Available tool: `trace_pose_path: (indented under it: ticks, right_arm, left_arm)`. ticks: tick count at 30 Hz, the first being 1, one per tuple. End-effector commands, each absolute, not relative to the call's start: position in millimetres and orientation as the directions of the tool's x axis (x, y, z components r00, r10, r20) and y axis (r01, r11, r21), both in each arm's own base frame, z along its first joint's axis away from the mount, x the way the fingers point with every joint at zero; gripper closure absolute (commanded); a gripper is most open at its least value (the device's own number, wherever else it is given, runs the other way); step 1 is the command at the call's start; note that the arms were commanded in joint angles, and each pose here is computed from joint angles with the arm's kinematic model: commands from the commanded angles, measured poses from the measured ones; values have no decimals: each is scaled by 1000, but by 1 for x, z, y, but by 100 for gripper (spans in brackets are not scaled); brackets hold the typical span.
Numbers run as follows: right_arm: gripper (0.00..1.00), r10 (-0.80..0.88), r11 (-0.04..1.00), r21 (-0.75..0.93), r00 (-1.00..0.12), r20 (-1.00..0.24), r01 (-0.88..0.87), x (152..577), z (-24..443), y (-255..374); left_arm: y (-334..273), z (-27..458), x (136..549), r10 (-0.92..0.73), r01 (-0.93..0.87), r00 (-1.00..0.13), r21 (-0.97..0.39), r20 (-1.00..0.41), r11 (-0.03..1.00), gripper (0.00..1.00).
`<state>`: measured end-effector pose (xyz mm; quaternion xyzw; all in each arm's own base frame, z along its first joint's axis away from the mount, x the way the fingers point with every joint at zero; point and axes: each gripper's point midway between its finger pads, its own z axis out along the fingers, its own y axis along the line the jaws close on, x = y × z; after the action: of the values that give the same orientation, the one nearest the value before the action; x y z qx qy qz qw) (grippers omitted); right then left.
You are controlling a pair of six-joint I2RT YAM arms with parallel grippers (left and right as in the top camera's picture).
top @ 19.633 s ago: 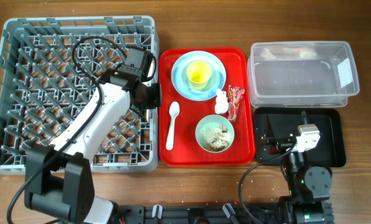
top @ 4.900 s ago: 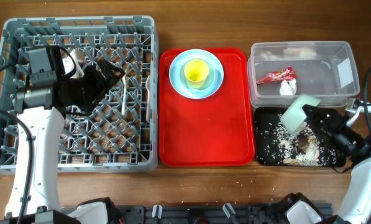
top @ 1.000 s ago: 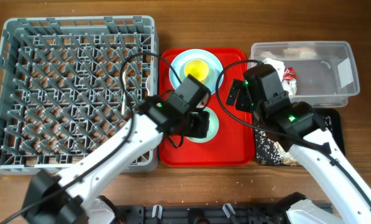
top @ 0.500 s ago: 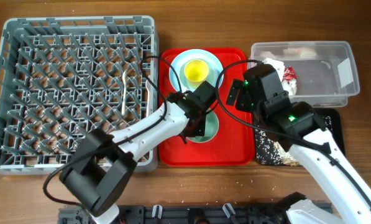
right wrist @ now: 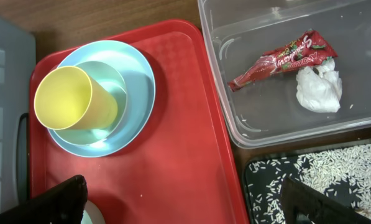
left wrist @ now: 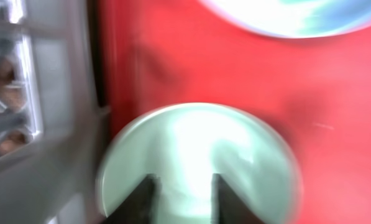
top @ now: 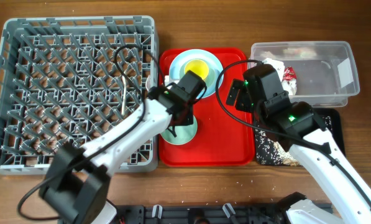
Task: Sort waste into correct bins and load items into the dishwasher rack
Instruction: 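Reach the left gripper to the green bowl on the red tray and grasp its rim, then carry the green bowl with the left gripper to the rack's back row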
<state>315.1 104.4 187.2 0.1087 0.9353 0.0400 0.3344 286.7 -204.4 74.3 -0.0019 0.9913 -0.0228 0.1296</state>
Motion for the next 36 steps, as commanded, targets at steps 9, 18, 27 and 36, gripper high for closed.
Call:
trace_pose_path:
  ticks: [9,18,27,36]
  right_arm:
    - [0,230,973,152,-757,-612,173,316,186,106]
    - [0,230,973,151,-757,-612,173,316,186,106]
    - [0,230,973,152,-757,-611,173,316,186,106]
    - [0,230,973,151,-757,-612,173,316,186,106]
  left_arm:
    - [-273,50,243,256,288,-953,-229,-160,930,60]
    - [-265,35,247,251,284,-949,-175,-189,943,64]
    - [-259,17,234,270,297,-947,-163,-172,941,77]
    - [-273,117,272,188,297,-903,-244,-385,923,96]
